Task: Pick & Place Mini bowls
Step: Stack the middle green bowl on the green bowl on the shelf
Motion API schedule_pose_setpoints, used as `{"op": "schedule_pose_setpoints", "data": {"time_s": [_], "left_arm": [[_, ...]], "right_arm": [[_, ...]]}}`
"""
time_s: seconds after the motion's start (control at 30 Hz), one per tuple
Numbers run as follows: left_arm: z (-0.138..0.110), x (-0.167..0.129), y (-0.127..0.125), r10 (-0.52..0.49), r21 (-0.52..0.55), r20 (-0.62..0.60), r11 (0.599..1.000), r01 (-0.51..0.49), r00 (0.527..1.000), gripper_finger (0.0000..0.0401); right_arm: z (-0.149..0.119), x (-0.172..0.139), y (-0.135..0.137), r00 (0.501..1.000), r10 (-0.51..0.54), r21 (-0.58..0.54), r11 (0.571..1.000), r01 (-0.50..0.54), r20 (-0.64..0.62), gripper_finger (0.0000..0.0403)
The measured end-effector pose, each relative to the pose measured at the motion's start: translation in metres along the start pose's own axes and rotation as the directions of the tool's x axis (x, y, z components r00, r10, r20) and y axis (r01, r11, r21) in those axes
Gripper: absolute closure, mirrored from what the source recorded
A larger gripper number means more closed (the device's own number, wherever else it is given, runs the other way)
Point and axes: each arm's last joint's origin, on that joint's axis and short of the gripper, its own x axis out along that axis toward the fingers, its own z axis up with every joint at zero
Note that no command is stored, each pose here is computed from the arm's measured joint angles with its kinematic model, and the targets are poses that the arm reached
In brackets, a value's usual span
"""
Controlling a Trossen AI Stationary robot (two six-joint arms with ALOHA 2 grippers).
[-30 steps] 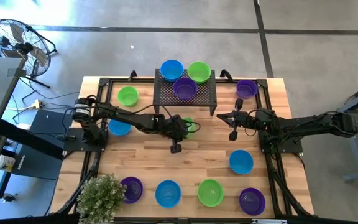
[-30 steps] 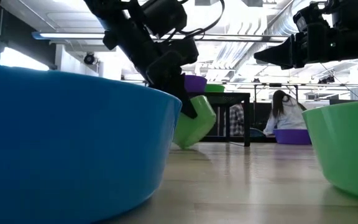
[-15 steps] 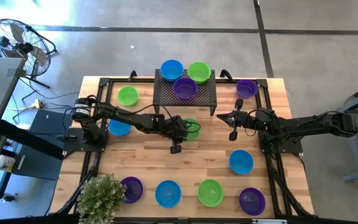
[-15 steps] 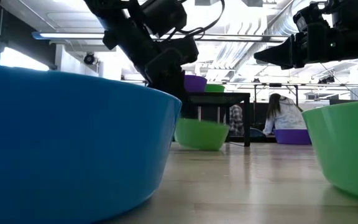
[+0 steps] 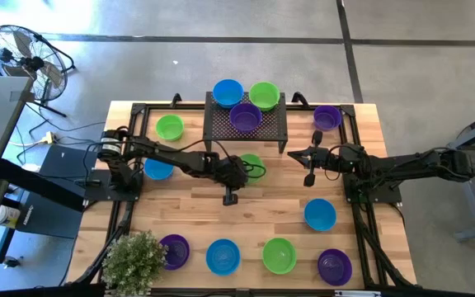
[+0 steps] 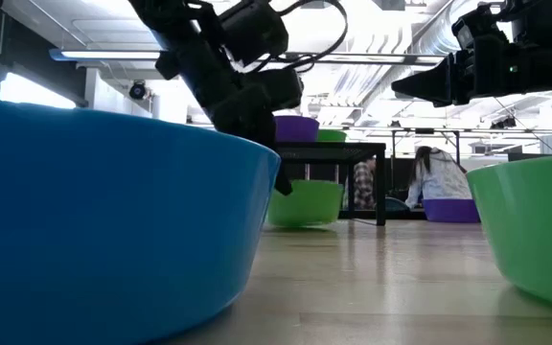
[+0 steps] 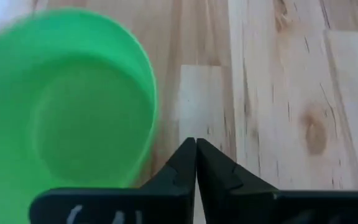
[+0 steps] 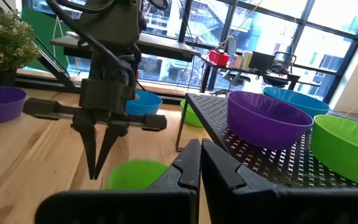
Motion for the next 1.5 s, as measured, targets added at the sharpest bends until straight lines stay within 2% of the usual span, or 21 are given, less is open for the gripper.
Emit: {"op": "schedule_pose_setpoints", "data": {"time_s": [0.13, 0.33, 0.43, 0.53, 0.67, 0.77, 0.87, 1.07, 1.33, 1.5], "left_arm": [[0.0, 0.0, 0.001, 0.038, 0.002, 0.001, 0.999, -0.038, 0.999, 0.0388], [0.001, 0.0, 0.001, 0.043, 0.019, 0.007, 0.999, -0.044, 0.999, 0.0399], [-0.001, -0.001, -0.005, 0.079, 0.024, 0.015, 0.997, -0.079, 0.997, 0.04], [-0.001, -0.013, -0.015, 0.111, 0.034, 0.097, 0.993, -0.115, 0.989, 0.04], [-0.009, -0.027, -0.016, 0.078, 0.015, 0.236, 0.996, -0.084, 0.969, 0.0401], [-0.017, -0.04, -0.015, 0.03, -0.006, 0.368, 1.0, -0.03, 0.929, 0.0401], [-0.033, -0.057, -0.015, 0.0, -0.003, 0.447, 1.0, 0.001, 0.894, 0.0401], [-0.066, -0.084, -0.012, 0.005, -0.011, 0.578, 1.0, 0.002, 0.816, 0.0401], [-0.106, -0.11, 0.007, 0.069, -0.081, 0.675, 0.997, -0.019, 0.734, 0.0401], [-0.126, -0.119, 0.025, 0.052, -0.074, 0.722, 0.997, 0.002, 0.69, 0.0401]], "right_arm": [[0.0, 0.0, 0.0, 1.0, 0.0, 0.0, 1.0, 0.0, 0.0, 0.0402], [0.0, 0.0, 0.0, 1.0, 0.0, 0.0, 1.0, 0.0, 0.0, 0.0402], [0.0, 0.0, 0.0, 1.0, 0.0, 0.003, 1.0, 0.0, 0.0, 0.0402], [0.0, 0.0, 0.0, 1.0, 0.0, 0.005, 1.0, 0.0, 0.0, 0.0401], [0.0, 0.0, 0.0, 1.0, 0.001, 0.007, 1.0, -0.001, -0.003, 0.0402], [0.0, 0.0, 0.0, 1.0, 0.001, 0.007, 1.0, -0.001, -0.004, 0.0401], [0.0, 0.0, 0.0, 1.0, -0.001, 0.006, 1.0, 0.001, -0.001, 0.0402], [0.002, 0.0, 0.0, 1.0, -0.007, 0.009, 1.0, 0.007, 0.021, 0.0402], [0.018, 0.005, 0.004, 0.998, -0.052, 0.007, 0.999, 0.051, 0.031, 0.0402], [0.031, 0.014, 0.011, 0.995, -0.028, -0.045, 0.999, 0.024, -0.091, 0.0403]]}}
